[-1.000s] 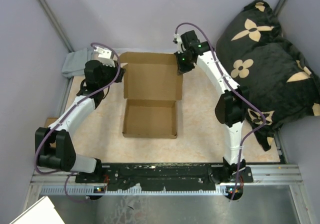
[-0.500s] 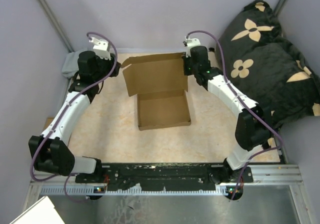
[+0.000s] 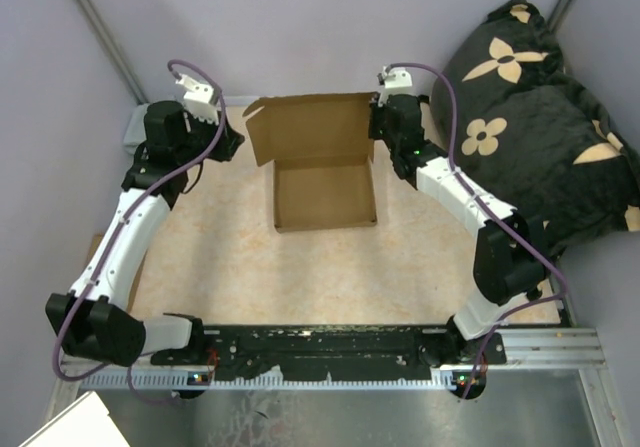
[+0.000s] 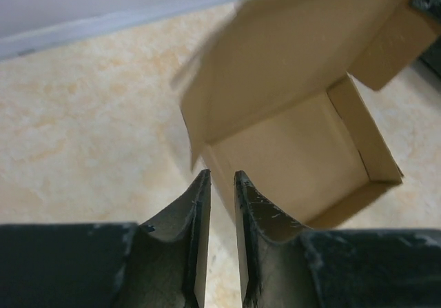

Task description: Fold the paper box

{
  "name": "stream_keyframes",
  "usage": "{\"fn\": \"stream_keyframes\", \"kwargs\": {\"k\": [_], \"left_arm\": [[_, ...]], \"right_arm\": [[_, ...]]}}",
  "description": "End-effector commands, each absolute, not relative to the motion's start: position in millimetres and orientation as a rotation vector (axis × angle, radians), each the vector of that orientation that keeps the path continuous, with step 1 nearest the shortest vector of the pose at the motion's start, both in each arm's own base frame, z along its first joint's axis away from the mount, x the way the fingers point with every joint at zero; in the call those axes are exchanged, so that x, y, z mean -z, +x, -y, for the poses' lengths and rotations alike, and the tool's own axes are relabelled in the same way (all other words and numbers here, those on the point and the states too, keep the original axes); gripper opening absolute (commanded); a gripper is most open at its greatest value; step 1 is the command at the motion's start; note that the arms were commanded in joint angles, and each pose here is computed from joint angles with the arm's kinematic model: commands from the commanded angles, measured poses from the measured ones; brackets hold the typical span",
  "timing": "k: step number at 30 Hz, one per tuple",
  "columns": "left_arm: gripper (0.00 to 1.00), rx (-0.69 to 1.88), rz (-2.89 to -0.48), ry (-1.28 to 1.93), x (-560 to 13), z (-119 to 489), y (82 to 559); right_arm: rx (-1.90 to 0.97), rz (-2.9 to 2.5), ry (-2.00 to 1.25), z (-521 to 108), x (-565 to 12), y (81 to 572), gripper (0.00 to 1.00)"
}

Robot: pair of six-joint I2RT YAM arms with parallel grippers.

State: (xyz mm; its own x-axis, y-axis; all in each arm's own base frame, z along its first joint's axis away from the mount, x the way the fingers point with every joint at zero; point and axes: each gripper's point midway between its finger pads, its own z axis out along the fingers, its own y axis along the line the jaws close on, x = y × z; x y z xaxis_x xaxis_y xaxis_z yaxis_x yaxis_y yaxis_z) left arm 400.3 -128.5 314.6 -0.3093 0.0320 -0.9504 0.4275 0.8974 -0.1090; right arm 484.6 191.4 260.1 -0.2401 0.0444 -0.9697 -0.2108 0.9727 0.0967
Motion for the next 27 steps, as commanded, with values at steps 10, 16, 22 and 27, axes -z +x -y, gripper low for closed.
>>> {"fn": "stream_keyframes", "kwargs": {"k": [10,16,22,27], "left_arm": [[0.45,0.413,-1.882,0.345,-290.9,142.0,397.4],[0.50,0.281,-1.859,0.313,-294.1,129.0,425.6],[0.56,0.185,-1.797,0.301,-308.2,118.0,442.2],[0.60,0.157,-1.799,0.329,-306.3,120.3,461.2]], "right_arm": [[-0.322,-1.632,-0.059,-197.3,-319.3,476.6,0.00],[-0.349,-1.653,-0.128,-205.5,-309.1,470.9,0.00],[-0.377,-1.678,-0.213,-215.2,-297.2,465.1,0.00],[-0.405,-1.686,-0.272,-222.7,-295.7,460.8,0.00]]}}
